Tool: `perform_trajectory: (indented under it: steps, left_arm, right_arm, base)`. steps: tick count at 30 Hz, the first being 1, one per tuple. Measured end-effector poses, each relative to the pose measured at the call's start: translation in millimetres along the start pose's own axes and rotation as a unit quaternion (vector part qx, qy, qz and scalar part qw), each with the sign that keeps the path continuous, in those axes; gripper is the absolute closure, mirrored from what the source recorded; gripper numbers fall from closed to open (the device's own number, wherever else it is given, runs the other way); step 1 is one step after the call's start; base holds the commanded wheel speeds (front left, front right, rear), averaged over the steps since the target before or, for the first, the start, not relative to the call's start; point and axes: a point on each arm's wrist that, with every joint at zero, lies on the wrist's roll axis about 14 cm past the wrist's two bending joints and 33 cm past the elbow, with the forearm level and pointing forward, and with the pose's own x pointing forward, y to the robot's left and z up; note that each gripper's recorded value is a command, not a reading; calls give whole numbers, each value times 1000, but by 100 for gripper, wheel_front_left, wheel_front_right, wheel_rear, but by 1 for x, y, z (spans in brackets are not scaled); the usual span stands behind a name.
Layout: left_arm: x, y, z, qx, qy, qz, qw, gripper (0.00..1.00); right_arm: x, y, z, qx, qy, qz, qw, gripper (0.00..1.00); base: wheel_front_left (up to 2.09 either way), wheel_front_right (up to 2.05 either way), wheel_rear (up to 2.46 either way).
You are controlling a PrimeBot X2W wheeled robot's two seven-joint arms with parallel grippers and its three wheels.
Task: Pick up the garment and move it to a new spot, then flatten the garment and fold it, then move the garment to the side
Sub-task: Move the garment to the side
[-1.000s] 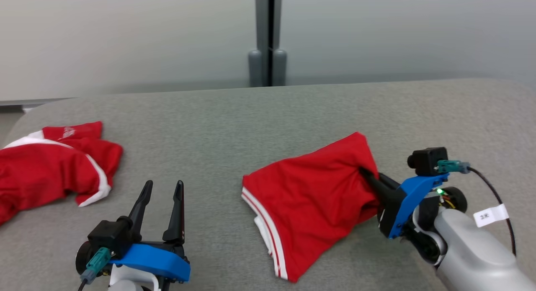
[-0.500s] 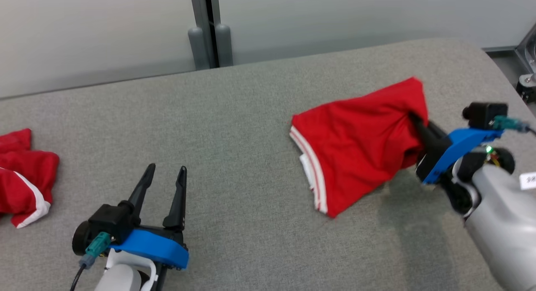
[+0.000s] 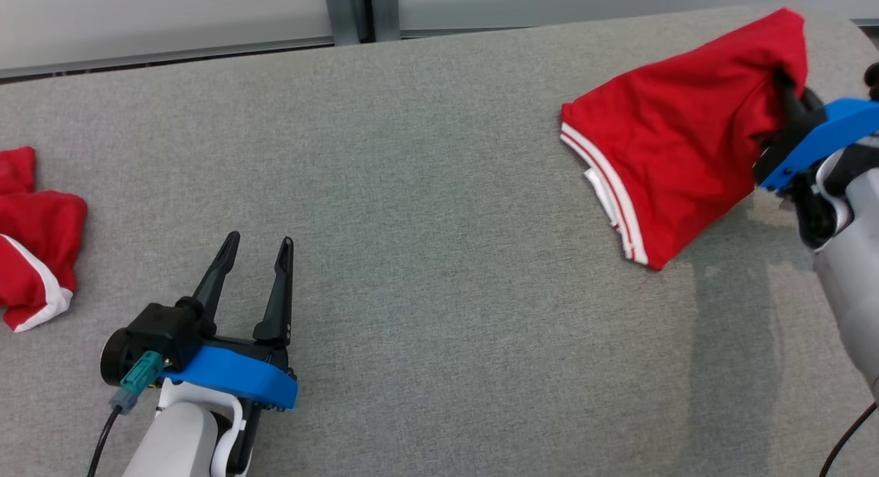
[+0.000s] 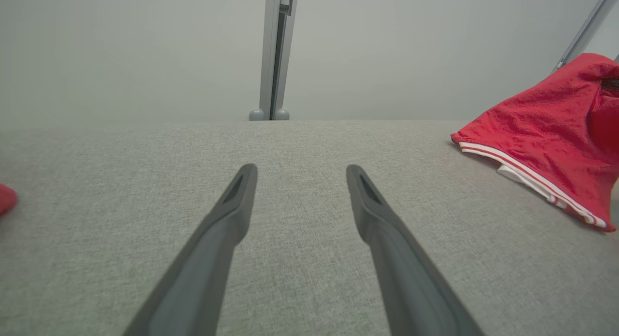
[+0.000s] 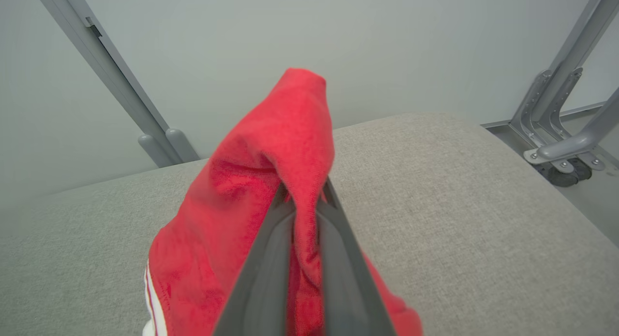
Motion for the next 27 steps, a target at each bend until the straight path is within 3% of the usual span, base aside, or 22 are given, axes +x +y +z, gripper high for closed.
perform_trajectory:
  steps: [18,19,20,27]
  left_arm:
    - [8,11,-9,-7,7,11,1000,0]
    - [8,11,-8,-7,7,10,1000,0]
    - [9,11,-8,-6,7,10,1000,0]
    - [5,10,0,-5,-1,13,1000,0]
  right_arm:
    - [13,-33,4,-12,-1,-48,999,100]
    - [14,-32,4,-12,-1,-47,999,66]
    - [14,-31,3,-11,0,-47,999,0]
    - [9,-20,14,-24,-17,-36,999,0]
  base:
    - [0,0,0]
    - [0,0,0]
    - [0,0,0]
    - [0,0,0]
